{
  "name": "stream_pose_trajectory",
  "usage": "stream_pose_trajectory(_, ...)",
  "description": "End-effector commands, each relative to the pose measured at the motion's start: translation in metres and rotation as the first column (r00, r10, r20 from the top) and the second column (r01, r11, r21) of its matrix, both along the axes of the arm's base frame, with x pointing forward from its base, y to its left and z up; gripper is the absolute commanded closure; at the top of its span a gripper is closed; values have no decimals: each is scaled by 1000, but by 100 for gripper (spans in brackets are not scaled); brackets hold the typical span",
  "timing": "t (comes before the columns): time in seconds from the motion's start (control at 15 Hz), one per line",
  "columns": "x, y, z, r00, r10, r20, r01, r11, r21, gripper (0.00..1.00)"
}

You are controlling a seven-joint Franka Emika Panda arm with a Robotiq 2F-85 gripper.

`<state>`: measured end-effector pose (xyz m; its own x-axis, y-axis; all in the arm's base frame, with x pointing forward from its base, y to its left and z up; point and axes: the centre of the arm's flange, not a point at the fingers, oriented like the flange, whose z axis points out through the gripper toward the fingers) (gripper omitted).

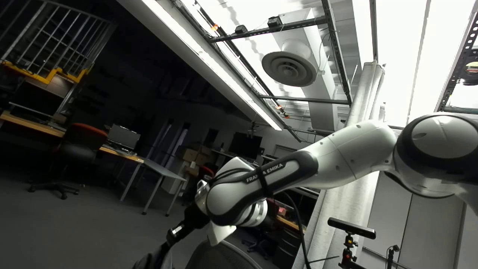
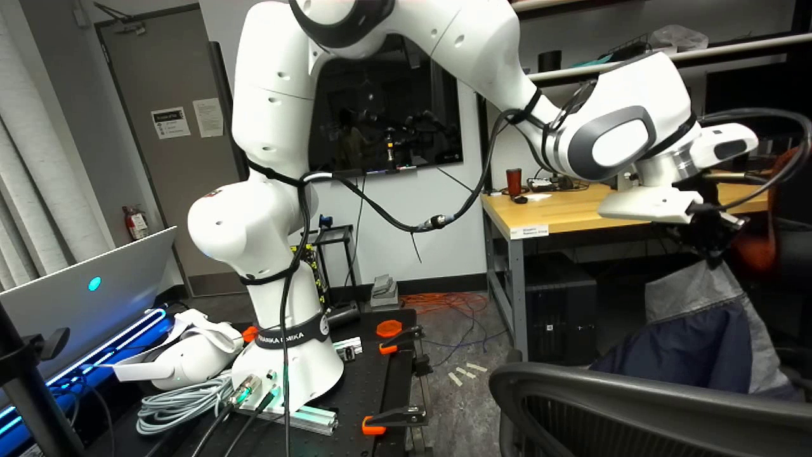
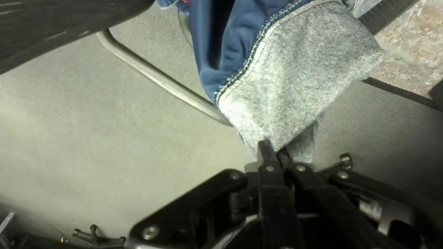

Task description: Take the coat from the seat of the chair and place it on the backrest

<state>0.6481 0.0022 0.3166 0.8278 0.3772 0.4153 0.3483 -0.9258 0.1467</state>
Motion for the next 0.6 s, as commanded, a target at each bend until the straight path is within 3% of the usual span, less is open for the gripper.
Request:
stream_pose_trajectory(0.0,-16,1,78,995,20,95,-20,1000,4,99)
stream_pose_trajectory(0.53,-32,10,222,956,-2,292,-5,1000,23,99)
